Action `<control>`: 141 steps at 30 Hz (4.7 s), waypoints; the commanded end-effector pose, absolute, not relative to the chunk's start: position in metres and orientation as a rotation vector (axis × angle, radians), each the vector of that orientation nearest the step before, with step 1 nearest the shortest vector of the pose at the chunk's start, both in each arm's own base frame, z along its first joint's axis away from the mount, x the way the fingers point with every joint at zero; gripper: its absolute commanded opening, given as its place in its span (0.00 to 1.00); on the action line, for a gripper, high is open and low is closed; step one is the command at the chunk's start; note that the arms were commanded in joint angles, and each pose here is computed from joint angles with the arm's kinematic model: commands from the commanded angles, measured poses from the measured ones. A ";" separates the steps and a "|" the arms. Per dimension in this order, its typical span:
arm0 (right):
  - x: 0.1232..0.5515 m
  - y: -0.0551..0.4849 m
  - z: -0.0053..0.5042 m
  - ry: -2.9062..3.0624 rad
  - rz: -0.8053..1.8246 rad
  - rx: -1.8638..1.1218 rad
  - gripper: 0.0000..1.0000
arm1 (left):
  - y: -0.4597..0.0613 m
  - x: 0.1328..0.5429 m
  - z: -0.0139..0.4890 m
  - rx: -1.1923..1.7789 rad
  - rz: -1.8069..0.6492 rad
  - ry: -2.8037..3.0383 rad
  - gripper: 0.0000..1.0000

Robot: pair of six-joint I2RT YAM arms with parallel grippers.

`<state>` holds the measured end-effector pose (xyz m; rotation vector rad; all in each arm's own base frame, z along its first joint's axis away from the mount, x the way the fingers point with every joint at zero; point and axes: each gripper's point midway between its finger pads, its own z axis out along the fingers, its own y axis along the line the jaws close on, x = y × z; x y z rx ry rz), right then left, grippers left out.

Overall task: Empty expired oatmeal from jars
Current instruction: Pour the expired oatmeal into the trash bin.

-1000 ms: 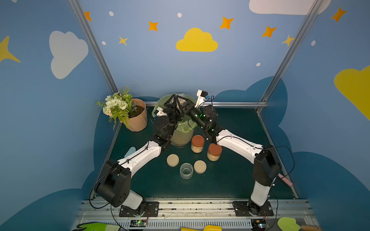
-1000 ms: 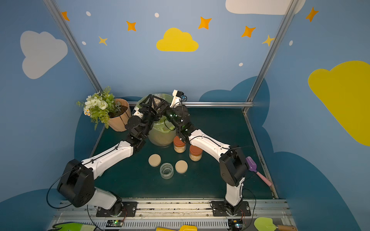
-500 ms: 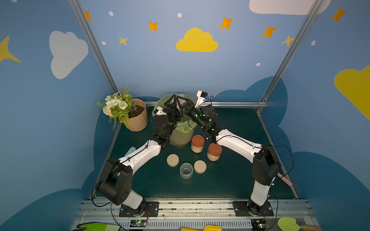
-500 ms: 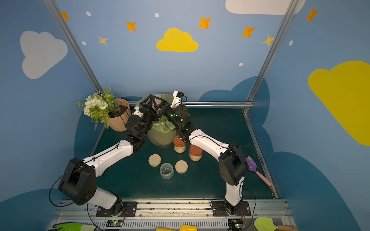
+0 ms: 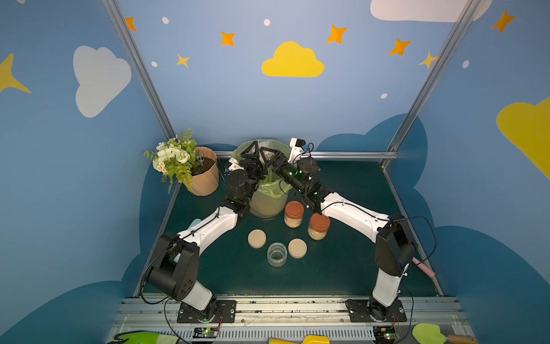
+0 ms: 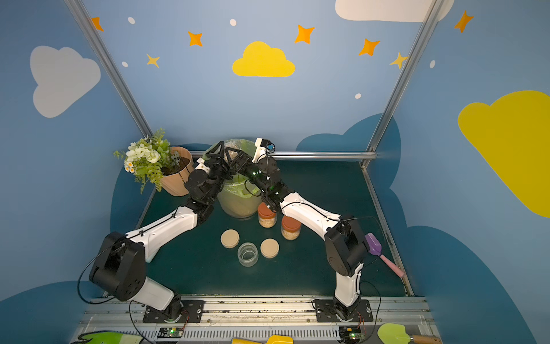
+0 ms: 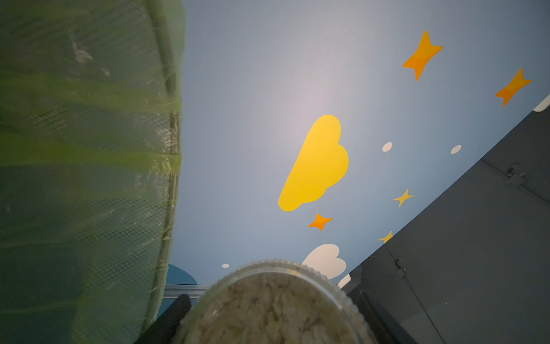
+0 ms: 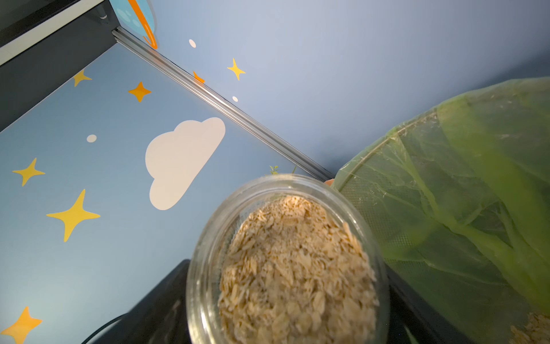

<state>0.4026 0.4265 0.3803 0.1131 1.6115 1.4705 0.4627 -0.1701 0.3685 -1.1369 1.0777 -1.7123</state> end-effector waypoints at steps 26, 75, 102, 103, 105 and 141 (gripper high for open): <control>0.411 0.402 0.376 1.807 1.265 -0.072 0.87 | -0.130 0.478 0.419 -0.927 -1.631 1.137 0.11; 0.411 0.397 0.338 1.959 0.582 -0.717 0.75 | -0.127 0.470 0.405 -0.300 -0.923 1.711 0.07; 0.411 0.377 0.332 1.995 0.557 -0.650 0.76 | -0.153 0.478 0.378 0.135 -0.428 1.917 0.04; 0.411 0.378 0.331 1.997 0.566 -0.648 0.76 | -0.153 0.479 0.379 0.136 -0.416 1.914 0.03; 0.412 0.379 0.329 2.008 0.573 -0.648 0.76 | -0.157 0.480 0.378 0.150 -0.400 1.921 0.03; 0.405 0.370 0.320 2.030 0.581 -0.709 0.82 | -0.171 0.472 0.369 0.198 -0.228 1.888 0.03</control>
